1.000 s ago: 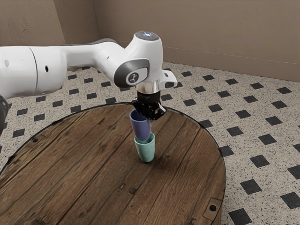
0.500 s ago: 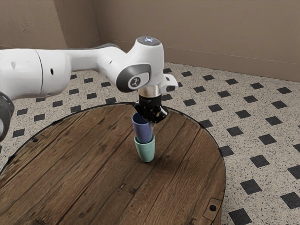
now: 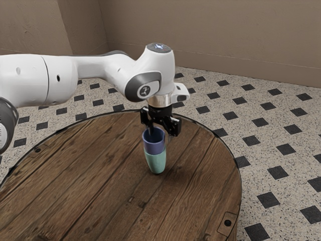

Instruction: Place the left cup onto the right cup

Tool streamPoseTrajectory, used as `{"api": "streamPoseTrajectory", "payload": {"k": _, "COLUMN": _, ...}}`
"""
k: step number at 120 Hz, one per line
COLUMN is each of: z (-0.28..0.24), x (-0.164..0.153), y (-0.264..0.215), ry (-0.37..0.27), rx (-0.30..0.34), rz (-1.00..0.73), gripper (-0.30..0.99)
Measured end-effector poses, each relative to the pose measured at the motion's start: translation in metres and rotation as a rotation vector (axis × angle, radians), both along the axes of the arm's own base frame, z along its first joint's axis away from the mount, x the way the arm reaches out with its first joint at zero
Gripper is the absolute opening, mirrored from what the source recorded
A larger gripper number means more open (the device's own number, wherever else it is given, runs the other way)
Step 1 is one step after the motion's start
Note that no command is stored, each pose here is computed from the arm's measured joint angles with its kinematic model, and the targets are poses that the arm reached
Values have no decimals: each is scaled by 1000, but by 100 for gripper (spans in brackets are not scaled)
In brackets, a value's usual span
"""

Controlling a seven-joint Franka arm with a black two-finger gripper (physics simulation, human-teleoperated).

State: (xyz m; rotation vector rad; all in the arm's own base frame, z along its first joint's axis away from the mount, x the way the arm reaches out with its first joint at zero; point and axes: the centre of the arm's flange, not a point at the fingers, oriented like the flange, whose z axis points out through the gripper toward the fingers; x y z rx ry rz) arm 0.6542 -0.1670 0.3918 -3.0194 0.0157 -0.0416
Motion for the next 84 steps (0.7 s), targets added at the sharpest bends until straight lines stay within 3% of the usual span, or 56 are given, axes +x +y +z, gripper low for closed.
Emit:
{"api": "streamPoseTrajectory", "payload": {"k": 38, "z": 14, "x": 0, "y": 0, "ry": -20, "rx": -5, "rz": -5, "gripper": 66}}
{"api": "streamPoseTrajectory", "payload": {"k": 84, "z": 92, "x": -23, "y": -24, "ry": -117, "rx": -2, "rz": -48, "gripper": 69}}
